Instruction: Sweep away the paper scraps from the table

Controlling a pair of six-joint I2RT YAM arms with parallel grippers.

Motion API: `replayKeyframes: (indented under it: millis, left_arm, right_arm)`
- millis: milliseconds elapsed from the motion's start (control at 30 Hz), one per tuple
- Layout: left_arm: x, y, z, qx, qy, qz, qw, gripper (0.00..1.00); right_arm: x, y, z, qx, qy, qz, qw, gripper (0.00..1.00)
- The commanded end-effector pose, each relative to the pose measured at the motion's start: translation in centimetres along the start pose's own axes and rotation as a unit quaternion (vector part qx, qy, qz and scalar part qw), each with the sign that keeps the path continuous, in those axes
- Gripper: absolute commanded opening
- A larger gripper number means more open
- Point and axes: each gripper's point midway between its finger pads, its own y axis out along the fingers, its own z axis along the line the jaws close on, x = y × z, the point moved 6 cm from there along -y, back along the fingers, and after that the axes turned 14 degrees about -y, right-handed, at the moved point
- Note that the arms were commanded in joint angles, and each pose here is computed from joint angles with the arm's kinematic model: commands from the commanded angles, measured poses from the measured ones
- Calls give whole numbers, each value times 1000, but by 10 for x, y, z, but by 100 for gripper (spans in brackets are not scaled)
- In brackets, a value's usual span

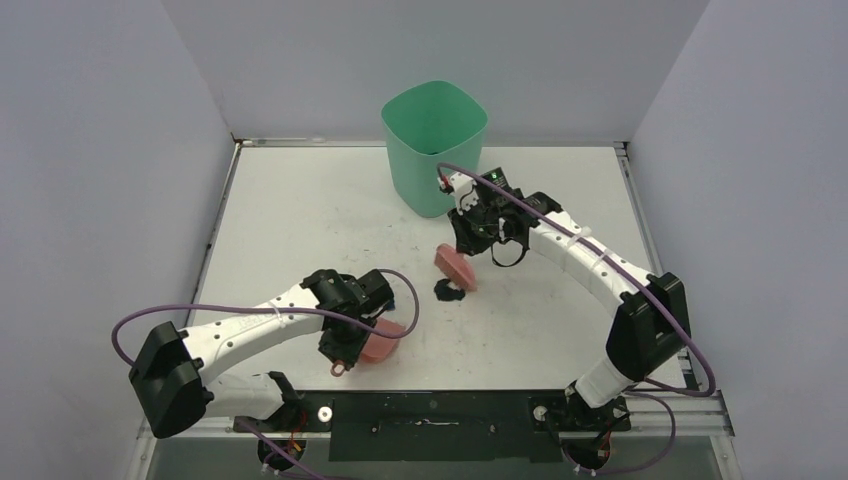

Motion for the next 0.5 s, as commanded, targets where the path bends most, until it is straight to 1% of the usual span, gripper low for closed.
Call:
replayKeyframes:
  millis: [0, 67, 267, 467]
  left_arm:
    - [8, 2, -7, -9, -7, -26, 1000, 0]
    - [11, 2, -10, -17, -8, -32, 999, 0]
    - [15, 7, -16, -16, 7, -20, 1000, 0]
    - [20, 10, -21, -19, 9, -23, 1000, 0]
  right_arm:
    - [26, 16, 39, 92, -6, -15, 996, 5]
    - [35, 25, 53, 107, -23, -15, 994, 5]
    - [50, 57, 84, 148, -53, 0, 987, 5]
    - [56, 66, 107, 190, -80, 4, 978, 5]
